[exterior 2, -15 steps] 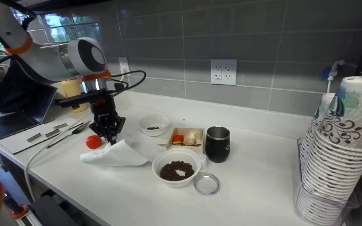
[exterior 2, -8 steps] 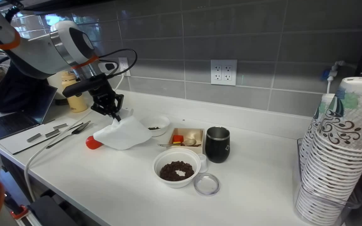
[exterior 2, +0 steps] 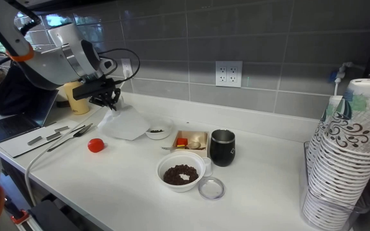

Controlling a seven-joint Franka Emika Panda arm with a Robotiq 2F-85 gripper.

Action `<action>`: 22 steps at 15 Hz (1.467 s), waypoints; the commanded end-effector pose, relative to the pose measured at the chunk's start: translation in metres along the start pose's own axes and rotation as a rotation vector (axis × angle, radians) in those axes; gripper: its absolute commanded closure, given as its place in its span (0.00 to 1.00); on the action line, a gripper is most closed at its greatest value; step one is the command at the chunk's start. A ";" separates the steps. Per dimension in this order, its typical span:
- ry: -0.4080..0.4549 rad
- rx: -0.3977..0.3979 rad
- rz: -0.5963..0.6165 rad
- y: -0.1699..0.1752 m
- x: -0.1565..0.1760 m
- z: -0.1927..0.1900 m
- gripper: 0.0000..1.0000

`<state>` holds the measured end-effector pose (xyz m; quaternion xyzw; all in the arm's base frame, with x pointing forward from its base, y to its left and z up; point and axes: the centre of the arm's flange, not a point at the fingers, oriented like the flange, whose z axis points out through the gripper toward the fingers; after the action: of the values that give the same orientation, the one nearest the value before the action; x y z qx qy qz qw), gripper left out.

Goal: Use the napkin to wipe the surface

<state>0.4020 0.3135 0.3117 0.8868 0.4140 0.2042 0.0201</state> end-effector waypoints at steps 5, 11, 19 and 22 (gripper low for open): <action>0.165 0.046 -0.097 0.022 0.023 0.046 0.96; 0.230 0.108 -0.166 0.020 0.042 0.064 0.99; 0.260 0.158 -0.238 0.015 0.062 0.077 0.99; 0.222 0.148 -0.190 0.024 0.059 0.081 0.71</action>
<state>0.4657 0.3603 0.2615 0.8053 0.5213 0.2728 -0.0727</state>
